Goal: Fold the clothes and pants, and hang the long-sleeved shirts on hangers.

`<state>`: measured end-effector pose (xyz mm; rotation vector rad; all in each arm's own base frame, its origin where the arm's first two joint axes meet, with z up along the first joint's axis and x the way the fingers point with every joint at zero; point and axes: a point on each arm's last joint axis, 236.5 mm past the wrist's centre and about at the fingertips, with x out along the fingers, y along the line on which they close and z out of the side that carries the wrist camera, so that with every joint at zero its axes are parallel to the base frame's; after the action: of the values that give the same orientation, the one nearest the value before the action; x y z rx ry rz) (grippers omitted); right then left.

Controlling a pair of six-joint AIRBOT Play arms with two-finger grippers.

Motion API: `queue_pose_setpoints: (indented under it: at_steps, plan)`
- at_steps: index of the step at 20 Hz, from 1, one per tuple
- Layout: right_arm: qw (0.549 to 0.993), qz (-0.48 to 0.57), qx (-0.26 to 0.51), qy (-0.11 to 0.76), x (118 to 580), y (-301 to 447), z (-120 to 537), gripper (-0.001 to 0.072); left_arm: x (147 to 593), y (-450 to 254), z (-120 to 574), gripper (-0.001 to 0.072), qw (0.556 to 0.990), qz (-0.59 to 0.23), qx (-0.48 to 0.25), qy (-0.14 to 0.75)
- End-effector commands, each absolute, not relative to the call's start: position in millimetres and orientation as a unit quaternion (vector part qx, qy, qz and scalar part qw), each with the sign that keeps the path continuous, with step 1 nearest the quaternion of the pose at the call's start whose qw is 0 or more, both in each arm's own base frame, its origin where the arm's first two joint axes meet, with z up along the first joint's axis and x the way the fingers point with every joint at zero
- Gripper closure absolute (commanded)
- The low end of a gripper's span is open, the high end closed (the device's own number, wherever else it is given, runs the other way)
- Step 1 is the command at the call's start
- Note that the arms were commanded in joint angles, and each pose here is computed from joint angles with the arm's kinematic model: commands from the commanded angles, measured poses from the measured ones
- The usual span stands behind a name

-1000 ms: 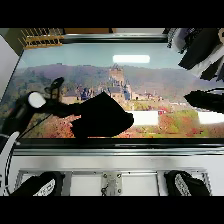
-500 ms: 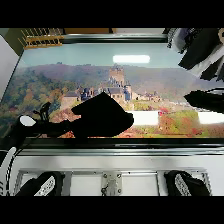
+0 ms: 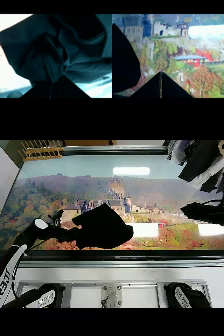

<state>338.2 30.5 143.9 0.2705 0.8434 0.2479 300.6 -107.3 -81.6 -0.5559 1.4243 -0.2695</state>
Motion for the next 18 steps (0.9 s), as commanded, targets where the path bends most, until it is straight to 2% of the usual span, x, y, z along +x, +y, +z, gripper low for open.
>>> queue_pose_setpoints:
  at_steps: [1, 5, 6, 8, 12, 16, 18]
  plan:
    - [0.879, 0.142, 0.071, 0.449, 338, 71, 124, 0.0701, 322, -95, -53, 0.0695, 0.74, -0.12, -0.259, 0.609]
    - [0.841, 0.189, 0.063, 0.503, 365, 149, 62, 0.0688, 327, -80, -28, 0.0695, 0.764, -0.111, -0.266, 0.577]
    - [0.827, 0.2, 0.059, 0.523, 372, 166, 43, 0.0568, 328, -77, -24, 0.0695, 0.769, -0.11, -0.267, 0.571]
    - [0.796, 0.217, 0.063, 0.561, 393, 199, 4, 0.0016, 329, -73, -18, 0.0695, 0.775, -0.107, -0.268, 0.562]
    - [0.753, 0.235, 0.112, 0.604, 438, 250, -58, 0.0008, 330, -73, -11, 0.0696, 0.781, -0.108, -0.267, 0.554]
    - [0.725, 0.258, 0.179, 0.612, 468, 296, -88, 0.0018, 330, -73, -12, 0.0695, 0.78, -0.108, -0.268, 0.554]
    - [0.718, 0.268, 0.186, 0.615, 473, 312, -99, 0.015, 330, -73, -12, 0.0695, 0.781, -0.108, -0.268, 0.554]
